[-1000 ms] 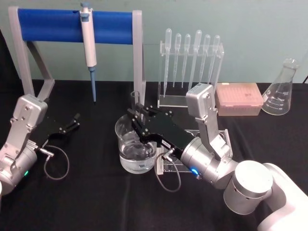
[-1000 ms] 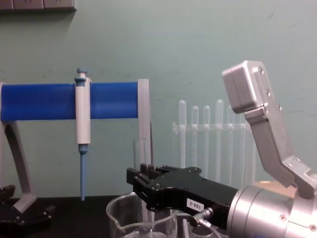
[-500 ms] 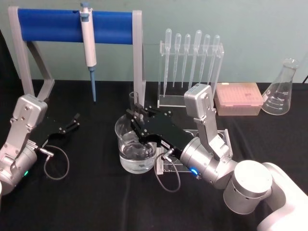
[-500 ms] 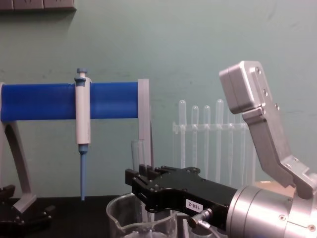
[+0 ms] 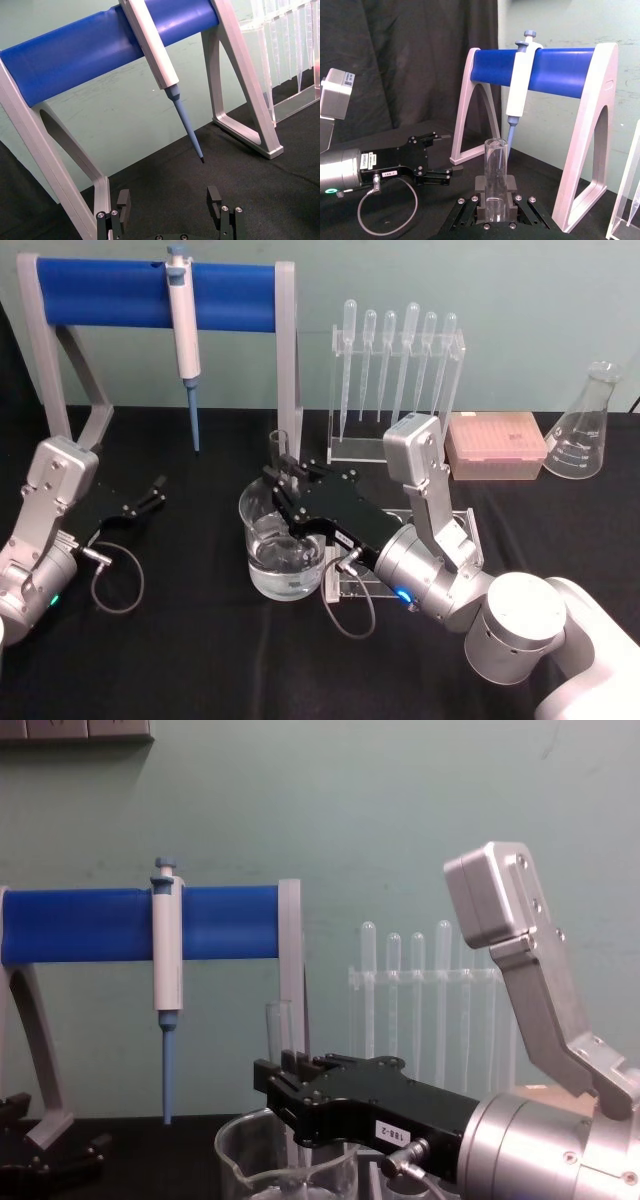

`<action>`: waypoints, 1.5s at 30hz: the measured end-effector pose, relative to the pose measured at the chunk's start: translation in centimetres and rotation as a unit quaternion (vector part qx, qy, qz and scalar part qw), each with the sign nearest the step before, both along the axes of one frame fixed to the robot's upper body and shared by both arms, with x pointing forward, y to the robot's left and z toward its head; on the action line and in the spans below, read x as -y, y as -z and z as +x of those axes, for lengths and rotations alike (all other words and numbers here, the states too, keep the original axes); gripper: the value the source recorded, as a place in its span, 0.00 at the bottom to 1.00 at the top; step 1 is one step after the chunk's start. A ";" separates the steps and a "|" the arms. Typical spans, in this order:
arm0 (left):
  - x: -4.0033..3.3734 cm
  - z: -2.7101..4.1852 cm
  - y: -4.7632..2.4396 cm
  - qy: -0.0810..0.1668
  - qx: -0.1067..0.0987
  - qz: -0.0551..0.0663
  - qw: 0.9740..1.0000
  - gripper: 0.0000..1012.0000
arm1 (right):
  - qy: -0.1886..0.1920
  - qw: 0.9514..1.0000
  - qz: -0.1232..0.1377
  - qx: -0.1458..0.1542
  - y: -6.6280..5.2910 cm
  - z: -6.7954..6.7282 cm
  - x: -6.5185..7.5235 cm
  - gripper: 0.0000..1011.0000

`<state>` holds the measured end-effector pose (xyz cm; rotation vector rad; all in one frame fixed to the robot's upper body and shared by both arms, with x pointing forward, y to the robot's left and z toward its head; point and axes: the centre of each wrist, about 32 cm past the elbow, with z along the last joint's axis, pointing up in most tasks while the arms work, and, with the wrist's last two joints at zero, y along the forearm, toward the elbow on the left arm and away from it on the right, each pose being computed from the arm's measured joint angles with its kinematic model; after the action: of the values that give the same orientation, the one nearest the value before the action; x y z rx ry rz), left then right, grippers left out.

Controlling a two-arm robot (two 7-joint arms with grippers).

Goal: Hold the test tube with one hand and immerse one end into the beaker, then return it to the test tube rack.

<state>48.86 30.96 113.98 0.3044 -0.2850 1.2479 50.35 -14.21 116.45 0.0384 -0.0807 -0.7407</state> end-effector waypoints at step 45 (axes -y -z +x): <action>0.00 0.00 0.00 0.000 0.000 0.000 1.000 0.99 | 0.000 1.000 0.001 0.000 0.0 0.0 0.0 0.22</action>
<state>48.86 30.97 113.98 0.3044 -0.2850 1.2480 50.35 -14.21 116.45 0.0395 -0.0795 -0.7410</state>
